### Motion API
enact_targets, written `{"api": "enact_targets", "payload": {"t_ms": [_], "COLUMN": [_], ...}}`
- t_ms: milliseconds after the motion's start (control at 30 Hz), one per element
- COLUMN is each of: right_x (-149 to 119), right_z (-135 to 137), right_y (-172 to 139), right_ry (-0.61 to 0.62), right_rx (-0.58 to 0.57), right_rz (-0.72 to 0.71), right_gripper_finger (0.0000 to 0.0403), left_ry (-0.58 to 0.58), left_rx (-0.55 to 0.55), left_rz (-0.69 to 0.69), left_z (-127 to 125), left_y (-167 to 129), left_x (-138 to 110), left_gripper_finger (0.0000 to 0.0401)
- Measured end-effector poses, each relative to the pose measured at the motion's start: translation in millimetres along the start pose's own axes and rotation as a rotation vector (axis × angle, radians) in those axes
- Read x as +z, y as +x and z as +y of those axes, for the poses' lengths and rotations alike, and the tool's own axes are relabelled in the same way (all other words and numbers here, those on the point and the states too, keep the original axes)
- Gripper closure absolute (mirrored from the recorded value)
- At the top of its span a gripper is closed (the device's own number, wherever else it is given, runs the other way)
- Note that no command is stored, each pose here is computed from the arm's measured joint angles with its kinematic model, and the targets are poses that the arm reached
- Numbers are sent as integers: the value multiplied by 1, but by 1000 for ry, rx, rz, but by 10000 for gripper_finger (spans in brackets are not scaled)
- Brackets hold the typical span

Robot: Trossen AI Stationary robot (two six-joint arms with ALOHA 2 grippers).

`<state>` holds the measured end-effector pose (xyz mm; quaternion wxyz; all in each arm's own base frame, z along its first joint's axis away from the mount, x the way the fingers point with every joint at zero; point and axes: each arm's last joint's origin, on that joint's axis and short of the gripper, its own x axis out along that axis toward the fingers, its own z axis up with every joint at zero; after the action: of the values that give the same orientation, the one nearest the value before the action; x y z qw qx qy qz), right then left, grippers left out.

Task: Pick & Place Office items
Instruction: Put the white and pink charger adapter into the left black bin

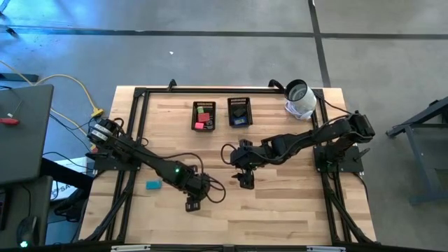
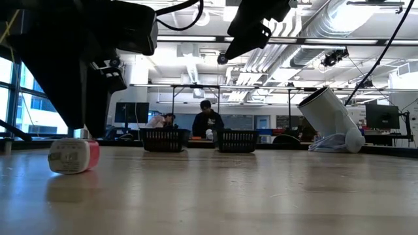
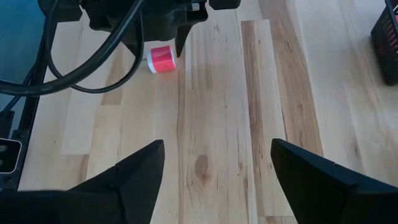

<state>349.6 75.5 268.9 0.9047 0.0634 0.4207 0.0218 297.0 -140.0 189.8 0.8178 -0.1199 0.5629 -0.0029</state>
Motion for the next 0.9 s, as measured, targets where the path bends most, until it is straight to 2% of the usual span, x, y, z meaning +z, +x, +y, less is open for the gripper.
{"api": "enact_targets", "payload": {"t_ms": [200, 533, 900], "right_x": [0, 0, 0], "right_z": [0, 0, 1], "right_y": [0, 0, 0], "right_ry": [0, 0, -3], "right_rx": [2, 3, 8], "right_rz": [0, 1, 2], "right_gripper_finger": [121, 121, 121], "left_ry": [1, 0, -18], "left_rx": [-31, -26, -30], "left_rz": [22, 19, 22], "left_z": [-1, -1, -1], "left_y": [0, 0, 0], "left_x": [-1, -1, -1], "left_gripper_finger": [163, 119, 114]}}
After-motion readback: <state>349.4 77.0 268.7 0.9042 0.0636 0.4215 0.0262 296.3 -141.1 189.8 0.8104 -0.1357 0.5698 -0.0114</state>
